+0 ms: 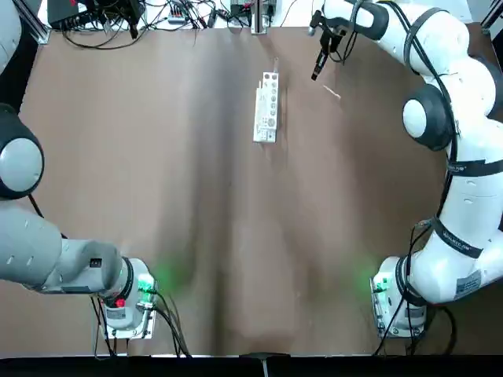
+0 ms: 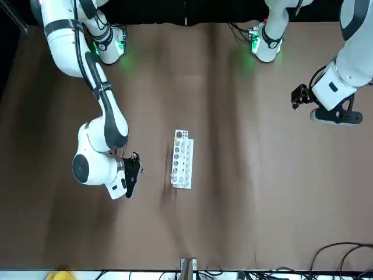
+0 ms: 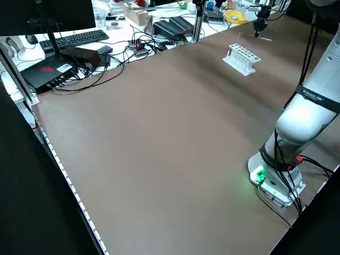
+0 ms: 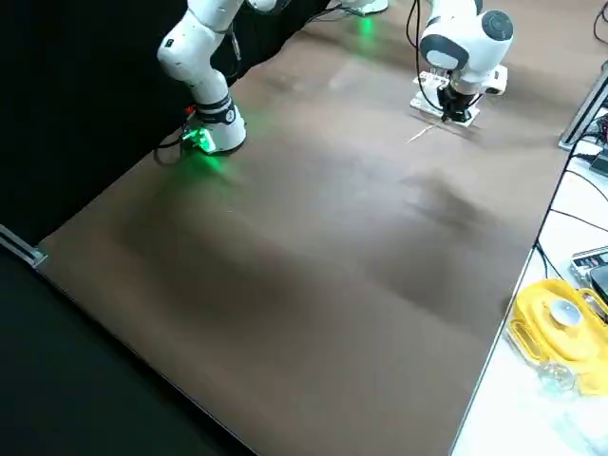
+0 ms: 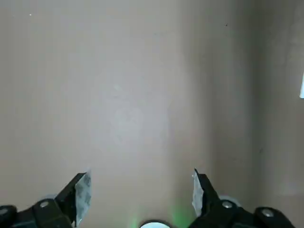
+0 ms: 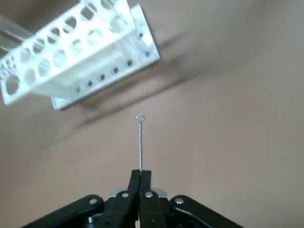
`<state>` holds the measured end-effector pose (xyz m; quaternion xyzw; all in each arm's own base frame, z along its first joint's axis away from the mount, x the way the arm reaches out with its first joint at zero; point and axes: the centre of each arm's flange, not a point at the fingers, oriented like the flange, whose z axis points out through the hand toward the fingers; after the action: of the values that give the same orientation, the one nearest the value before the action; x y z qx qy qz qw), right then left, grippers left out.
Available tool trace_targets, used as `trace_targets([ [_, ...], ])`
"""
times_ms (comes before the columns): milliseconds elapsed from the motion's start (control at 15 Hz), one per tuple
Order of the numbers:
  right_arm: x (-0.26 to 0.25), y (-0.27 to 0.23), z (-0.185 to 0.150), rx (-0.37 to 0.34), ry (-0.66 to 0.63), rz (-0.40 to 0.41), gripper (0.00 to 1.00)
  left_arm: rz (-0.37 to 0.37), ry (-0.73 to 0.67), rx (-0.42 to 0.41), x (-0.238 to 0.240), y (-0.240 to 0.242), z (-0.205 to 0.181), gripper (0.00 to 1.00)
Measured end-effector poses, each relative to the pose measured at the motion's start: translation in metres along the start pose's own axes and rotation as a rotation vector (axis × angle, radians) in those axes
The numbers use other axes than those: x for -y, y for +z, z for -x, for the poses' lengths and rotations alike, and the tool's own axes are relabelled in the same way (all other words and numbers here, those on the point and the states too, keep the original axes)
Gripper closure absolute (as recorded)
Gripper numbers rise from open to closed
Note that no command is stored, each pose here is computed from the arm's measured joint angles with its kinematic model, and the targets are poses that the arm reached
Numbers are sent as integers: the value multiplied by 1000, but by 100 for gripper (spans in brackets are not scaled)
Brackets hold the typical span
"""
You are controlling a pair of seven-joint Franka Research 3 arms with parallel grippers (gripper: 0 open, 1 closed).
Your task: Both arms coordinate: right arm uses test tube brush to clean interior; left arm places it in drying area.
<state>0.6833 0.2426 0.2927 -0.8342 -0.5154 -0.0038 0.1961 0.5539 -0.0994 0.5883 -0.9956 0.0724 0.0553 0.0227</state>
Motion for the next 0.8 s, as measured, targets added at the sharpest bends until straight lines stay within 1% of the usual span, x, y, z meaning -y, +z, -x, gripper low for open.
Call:
trace_targets([
  [133, 2, -12, -10, -71, -11, -17, 98, 0, 0, 1, 0, 1, 0, 0],
  [267, 5, -22, -17, -118, -55, -28, 98, 0, 0, 2, 0, 1, -1, 0],
  [333, 7, -25, -21, -152, -75, -42, 98, 0, 0, 3, 0, 1, -1, 0],
  [467, 11, -32, -28, -247, -154, -77, 98, 1, 0, 3, 0, 2, -1, 0],
  [600, 14, -40, -35, -361, -301, -99, 98, 1, 0, 5, 0, 3, -2, 0],
  [667, 15, -43, -38, -418, -353, -109, 98, 1, 0, 4, 0, 3, -2, 0],
  [800, 17, -47, -43, -524, -394, -128, 98, 1, 0, -1, 0, 3, -3, 0],
])
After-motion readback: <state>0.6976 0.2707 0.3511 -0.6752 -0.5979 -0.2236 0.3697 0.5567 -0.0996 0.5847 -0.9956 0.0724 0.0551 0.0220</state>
